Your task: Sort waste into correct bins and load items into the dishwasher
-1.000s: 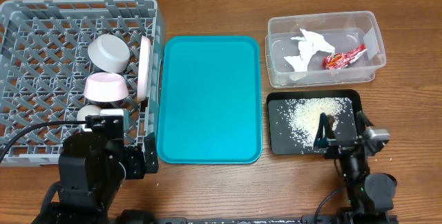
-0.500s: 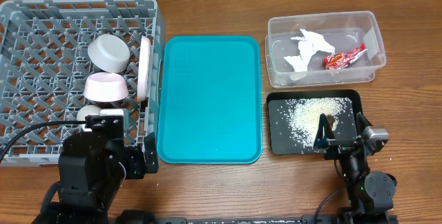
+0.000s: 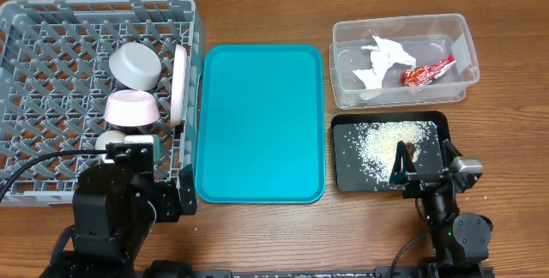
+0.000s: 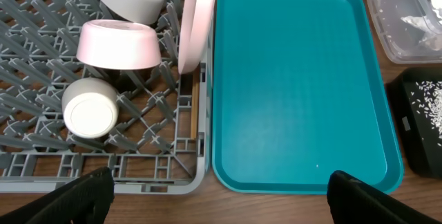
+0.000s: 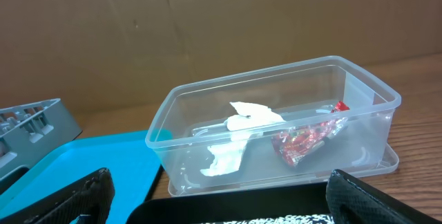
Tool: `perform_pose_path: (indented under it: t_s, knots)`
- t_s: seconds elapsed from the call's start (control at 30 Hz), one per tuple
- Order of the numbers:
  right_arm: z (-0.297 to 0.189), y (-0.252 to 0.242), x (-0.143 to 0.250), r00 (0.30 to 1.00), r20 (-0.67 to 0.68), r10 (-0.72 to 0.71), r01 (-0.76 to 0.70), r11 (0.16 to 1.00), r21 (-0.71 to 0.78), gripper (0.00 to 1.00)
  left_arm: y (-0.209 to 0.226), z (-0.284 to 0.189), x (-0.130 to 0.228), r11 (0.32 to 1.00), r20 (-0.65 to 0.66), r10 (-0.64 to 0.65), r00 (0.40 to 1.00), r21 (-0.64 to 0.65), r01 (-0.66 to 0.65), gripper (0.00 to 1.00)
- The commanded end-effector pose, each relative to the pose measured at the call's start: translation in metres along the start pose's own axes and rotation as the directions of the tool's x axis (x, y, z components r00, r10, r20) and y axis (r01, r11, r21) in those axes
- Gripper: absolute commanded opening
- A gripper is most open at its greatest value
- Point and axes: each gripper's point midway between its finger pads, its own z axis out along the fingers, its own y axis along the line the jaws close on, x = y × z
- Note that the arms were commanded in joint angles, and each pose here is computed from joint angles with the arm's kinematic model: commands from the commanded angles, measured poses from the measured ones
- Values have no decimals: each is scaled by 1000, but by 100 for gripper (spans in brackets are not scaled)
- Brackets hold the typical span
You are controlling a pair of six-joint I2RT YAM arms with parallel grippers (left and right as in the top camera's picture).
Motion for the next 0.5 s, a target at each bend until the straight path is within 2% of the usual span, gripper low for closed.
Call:
perform_pose_path:
  t_s: [0.0,0.33,0.47]
  knots:
    - [0,0,2,1000,3,-6,6,1000,-3,100,3,0,0,1000,1,-13,1000,-15,13,100]
    - [0,0,2,1000,3,-6,6,1000,-3,100,3,-2,0,1000,10,-13,1000,-14,13,100]
    - [0,0,2,1000,3,-6,6,1000,-3,100,9,-5,3,998,37,44,998,-44,-42,100]
